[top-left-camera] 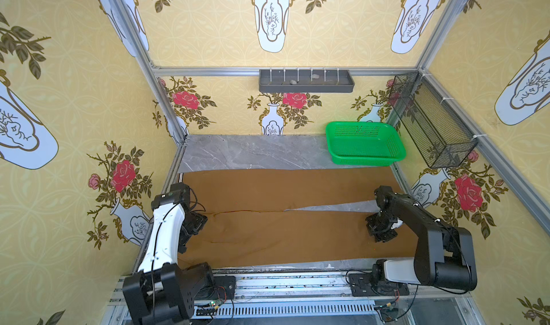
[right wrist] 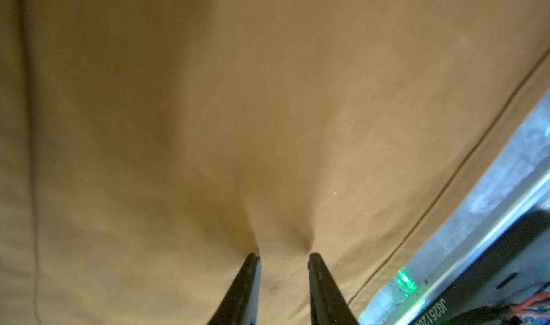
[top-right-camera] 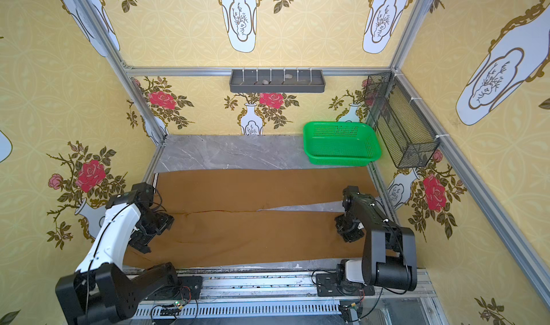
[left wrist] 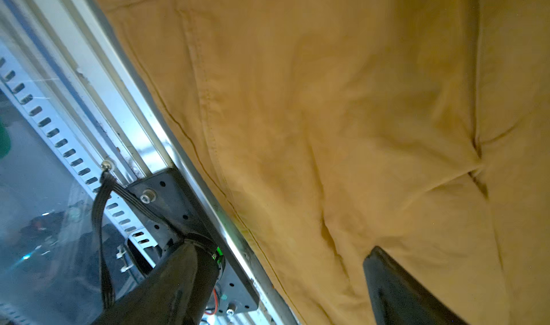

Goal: Roll up the long pants
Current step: Adjust the long pant at the center of the board.

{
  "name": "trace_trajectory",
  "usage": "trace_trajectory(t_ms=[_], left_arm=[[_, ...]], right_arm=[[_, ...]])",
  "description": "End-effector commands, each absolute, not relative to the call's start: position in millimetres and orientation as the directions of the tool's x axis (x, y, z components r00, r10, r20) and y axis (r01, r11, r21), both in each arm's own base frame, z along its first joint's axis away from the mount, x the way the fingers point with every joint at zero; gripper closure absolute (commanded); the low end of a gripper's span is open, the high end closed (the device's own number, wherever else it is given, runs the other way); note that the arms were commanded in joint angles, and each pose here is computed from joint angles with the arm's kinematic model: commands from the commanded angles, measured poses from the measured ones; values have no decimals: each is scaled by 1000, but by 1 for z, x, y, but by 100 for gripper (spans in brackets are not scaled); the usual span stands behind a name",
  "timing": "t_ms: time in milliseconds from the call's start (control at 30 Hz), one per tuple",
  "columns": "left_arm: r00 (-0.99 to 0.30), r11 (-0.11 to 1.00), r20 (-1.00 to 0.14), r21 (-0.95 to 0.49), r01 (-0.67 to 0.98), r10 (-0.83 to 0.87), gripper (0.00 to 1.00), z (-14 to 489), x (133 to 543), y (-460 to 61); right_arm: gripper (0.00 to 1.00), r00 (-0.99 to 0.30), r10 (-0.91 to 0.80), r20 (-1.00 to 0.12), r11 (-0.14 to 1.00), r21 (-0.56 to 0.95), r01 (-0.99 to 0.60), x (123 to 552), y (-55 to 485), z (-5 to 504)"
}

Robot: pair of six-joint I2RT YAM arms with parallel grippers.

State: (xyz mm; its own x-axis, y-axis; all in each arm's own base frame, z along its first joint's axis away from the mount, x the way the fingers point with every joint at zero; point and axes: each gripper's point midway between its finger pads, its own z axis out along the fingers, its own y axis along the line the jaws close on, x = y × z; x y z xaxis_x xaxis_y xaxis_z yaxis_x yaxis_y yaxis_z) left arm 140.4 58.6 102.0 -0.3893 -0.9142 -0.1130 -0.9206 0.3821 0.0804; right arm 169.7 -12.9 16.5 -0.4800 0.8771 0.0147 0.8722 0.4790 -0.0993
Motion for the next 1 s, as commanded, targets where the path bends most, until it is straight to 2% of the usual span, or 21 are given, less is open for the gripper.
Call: trace_trajectory(t_ms=[0,67,167,333,600,767,967], left_arm=[[-198,204,-278,7,-979,-940,5,114,126,76],[-75,110,-370,-76,-991,-926,4,126,116,86],[35,26,-423,-137,-990,-906,2,132,104,95],[98,-117,-422,19,-993,-901,1,113,86,111],[205,-197,-372,-62,-979,-905,1,81,103,132],[182,-160,-305,-97,-982,-935,2,56,120,146],[147,-123,-292,-97,-988,-945,10,35,133,153]], right_arm=[[65,-506,862,29,506,-111,855,167,-12,18],[63,-512,858,38,513,-94,853,170,-10,19],[63,-524,851,44,526,-84,846,174,-8,21],[62,-558,829,43,560,-61,826,190,-7,31],[61,-597,801,36,598,-51,800,206,-8,43],[60,-608,793,38,610,-46,791,210,-8,46],[59,-608,792,52,610,-44,791,211,-6,43]])
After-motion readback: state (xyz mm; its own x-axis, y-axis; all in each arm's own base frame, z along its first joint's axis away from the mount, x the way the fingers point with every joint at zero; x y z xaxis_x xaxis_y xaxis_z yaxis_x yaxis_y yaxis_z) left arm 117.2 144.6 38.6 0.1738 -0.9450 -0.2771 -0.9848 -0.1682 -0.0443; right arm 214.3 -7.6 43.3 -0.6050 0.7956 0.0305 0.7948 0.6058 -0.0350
